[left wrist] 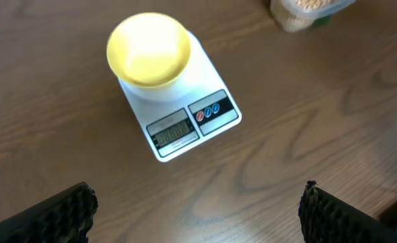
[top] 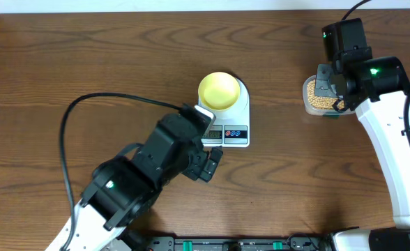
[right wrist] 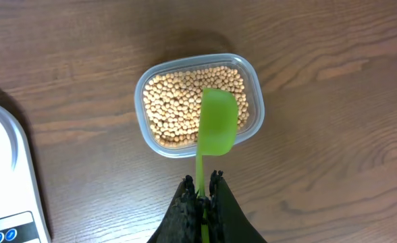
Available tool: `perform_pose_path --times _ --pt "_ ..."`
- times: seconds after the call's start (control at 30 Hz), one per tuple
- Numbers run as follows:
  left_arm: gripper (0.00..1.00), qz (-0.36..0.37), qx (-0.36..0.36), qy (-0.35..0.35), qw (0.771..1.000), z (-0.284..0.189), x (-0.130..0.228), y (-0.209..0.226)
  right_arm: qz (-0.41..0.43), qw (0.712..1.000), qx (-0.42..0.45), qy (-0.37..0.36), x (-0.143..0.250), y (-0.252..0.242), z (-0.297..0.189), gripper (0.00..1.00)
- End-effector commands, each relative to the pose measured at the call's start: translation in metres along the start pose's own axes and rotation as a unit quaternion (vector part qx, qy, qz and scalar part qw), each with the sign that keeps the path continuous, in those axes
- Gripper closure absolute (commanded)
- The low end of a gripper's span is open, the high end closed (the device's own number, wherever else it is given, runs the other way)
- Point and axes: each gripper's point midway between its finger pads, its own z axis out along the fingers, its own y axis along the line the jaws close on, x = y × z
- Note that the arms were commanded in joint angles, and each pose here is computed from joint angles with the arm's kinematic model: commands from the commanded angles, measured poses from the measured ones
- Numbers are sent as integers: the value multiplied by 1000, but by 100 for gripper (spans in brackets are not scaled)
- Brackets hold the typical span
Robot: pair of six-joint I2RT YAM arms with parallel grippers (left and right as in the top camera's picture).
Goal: Scoop item into bowl and weigh 50g on scale
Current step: 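Lower scoop with right gripper into the soybean tub and scoop beans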
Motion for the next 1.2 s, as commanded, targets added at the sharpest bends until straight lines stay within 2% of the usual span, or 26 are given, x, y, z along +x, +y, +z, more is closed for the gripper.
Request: perform_pose_path --times 0.0,0.53,1.17 --pt "2 -3 -4 -24 1000 -13 -6 3 2 1000 11 -14 -8 -9 -4 99" --pt "2 -2 -6 -14 1000 -9 -3 3 49 997 22 -58 -35 -29 1 99" --pt "2 7 -10 16 1000 2 5 4 37 997 52 46 -2 -22 51 99"
